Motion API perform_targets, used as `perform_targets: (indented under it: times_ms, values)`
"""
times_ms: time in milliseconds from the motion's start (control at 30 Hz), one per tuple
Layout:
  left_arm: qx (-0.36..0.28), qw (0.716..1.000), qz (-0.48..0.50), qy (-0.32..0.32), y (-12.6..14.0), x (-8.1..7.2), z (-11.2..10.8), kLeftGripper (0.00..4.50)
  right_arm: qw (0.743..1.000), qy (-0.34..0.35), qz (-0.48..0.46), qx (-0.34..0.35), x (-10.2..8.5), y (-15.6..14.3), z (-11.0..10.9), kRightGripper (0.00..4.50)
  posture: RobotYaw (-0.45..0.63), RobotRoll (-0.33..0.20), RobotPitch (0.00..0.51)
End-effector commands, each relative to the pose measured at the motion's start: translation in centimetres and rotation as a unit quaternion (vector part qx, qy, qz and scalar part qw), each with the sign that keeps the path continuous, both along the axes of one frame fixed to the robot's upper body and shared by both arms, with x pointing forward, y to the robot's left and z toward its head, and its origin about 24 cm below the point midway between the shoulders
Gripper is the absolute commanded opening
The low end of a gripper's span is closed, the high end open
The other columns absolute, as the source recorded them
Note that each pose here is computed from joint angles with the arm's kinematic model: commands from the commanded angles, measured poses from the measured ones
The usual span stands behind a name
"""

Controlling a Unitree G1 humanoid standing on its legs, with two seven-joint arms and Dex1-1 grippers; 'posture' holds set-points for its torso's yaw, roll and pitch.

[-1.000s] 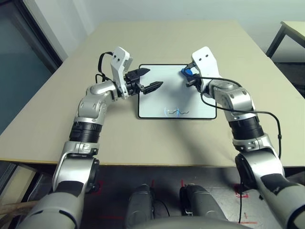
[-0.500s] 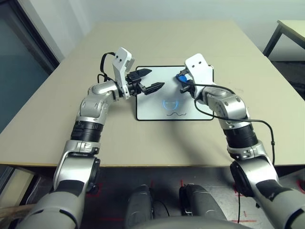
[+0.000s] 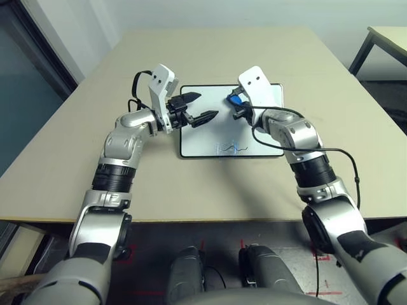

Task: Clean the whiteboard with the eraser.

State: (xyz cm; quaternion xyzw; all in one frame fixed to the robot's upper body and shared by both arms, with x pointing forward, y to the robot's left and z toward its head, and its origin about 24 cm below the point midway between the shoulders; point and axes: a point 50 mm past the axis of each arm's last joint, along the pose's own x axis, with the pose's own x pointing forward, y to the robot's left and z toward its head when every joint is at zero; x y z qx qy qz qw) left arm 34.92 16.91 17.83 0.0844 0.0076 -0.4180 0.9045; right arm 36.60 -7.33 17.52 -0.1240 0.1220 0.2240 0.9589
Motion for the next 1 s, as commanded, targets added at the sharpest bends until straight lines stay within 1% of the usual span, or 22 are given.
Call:
perform_targets:
  times_ms: [33, 233, 433, 533, 800, 1000]
  values:
    - [-0.001, 1.000, -0.002, 0.003, -0.2, -0.1, 0.0, 4.50, 1.000, 0.006, -0.009, -0.001, 0.1, 0.0, -0.4, 0.57, -0.05, 0.000, 0.057]
    - [0.000, 1.000, -0.003, 0.003, -0.2, -0.1, 0.1, 4.50, 1.000, -0.003, -0.023, 0.003, 0.3, -0.6, -0.2, 0.57, -0.05, 0.000, 0.061]
    - [0.001, 1.000, -0.004, 0.004, -0.2, -0.1, 0.1, 4.50, 0.999, -0.025, -0.036, 0.021, 0.5, -0.8, 0.7, 0.57, -0.06, 0.000, 0.062]
    - [0.001, 1.000, -0.004, 0.004, -0.2, 0.0, 0.1, 4.50, 0.999, -0.023, -0.037, 0.020, 0.5, -0.8, 0.6, 0.57, -0.06, 0.000, 0.061]
    - [-0.001, 1.000, -0.004, 0.001, -0.4, 0.1, 0.3, 4.50, 0.999, 0.024, -0.025, -0.006, -0.4, -1.0, -2.0, 0.57, -0.06, 0.000, 0.059]
    - [-0.001, 1.000, -0.004, 0.003, -0.4, 0.1, 0.2, 4.50, 0.997, 0.073, 0.008, -0.031, -2.6, -0.3, -4.5, 0.57, -0.07, 0.000, 0.061]
